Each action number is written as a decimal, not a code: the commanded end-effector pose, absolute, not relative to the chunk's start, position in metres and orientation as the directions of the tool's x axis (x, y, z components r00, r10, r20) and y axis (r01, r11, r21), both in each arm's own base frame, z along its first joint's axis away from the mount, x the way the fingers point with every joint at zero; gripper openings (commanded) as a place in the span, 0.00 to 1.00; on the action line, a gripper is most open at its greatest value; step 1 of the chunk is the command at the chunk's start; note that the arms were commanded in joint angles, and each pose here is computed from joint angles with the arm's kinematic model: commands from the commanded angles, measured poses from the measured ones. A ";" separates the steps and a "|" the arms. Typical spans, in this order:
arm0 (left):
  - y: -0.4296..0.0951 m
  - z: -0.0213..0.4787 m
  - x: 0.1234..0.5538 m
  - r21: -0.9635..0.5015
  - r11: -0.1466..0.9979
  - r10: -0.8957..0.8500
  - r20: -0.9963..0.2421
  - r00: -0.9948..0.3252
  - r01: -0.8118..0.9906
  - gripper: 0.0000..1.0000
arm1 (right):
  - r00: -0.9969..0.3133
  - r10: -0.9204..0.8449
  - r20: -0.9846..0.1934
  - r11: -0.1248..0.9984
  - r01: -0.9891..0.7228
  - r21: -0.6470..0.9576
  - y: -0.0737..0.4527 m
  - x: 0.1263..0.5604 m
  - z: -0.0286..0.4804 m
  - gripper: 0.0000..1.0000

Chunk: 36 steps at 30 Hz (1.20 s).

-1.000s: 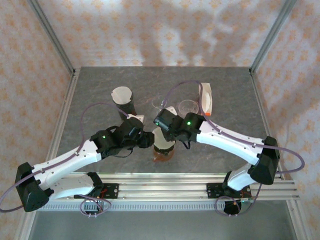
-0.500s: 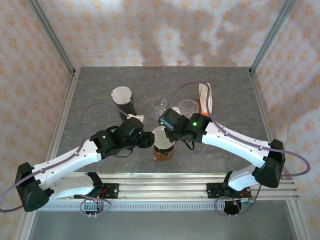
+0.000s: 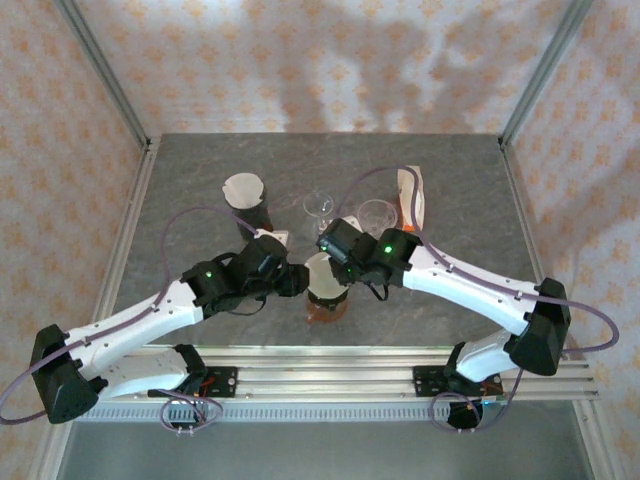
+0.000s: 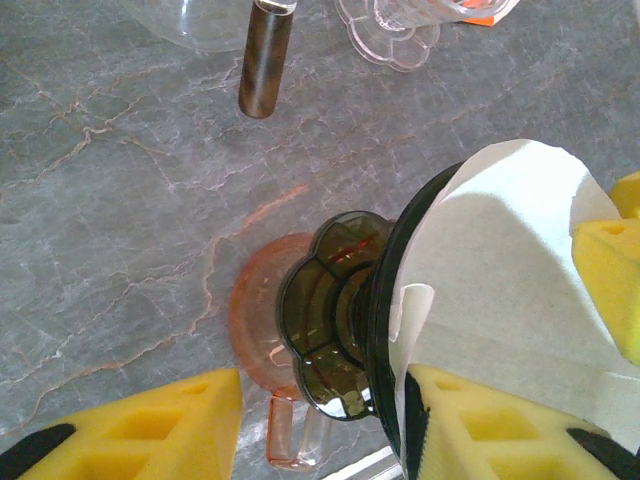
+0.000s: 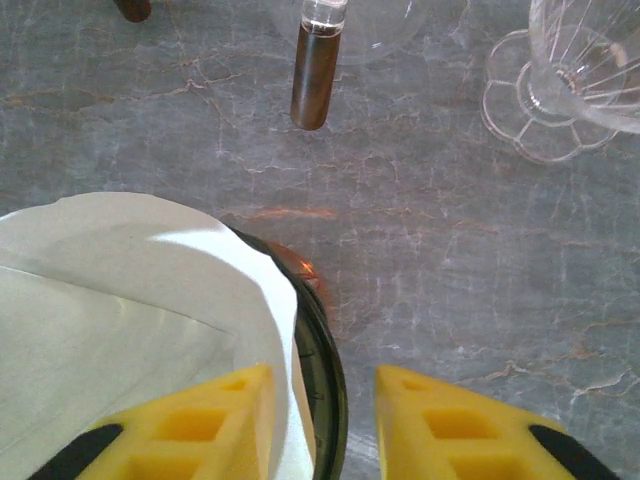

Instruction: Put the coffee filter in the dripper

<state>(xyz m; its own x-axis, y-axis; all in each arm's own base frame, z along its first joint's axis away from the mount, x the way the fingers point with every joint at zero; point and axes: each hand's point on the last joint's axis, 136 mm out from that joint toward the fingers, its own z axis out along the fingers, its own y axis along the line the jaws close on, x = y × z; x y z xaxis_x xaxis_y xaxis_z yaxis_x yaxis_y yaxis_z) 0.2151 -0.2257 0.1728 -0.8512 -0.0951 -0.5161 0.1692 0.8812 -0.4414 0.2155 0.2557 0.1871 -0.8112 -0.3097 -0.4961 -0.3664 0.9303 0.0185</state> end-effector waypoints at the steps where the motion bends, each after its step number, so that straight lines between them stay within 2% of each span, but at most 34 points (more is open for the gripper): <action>1: -0.223 0.170 0.218 -0.433 0.888 -0.108 -0.522 -0.846 0.154 0.47 | -0.794 -0.262 -0.549 0.939 -0.340 0.044 0.253 0.221 0.206 0.51; 3: -0.224 0.170 0.219 -0.435 0.887 -0.108 -0.522 -0.846 0.155 0.47 | -0.802 -0.268 -0.535 0.931 -0.358 0.071 0.259 0.218 0.203 0.58; 11: -0.223 0.168 0.218 -0.434 0.888 -0.109 -0.523 -0.846 0.153 0.48 | -0.854 -0.290 -0.432 0.927 -0.363 0.095 0.273 0.216 0.165 0.66; 36: -0.226 0.161 0.219 -0.434 0.888 -0.107 -0.511 -0.853 0.149 0.48 | -0.905 -0.299 -0.302 0.943 -0.328 0.050 0.267 0.217 0.104 0.65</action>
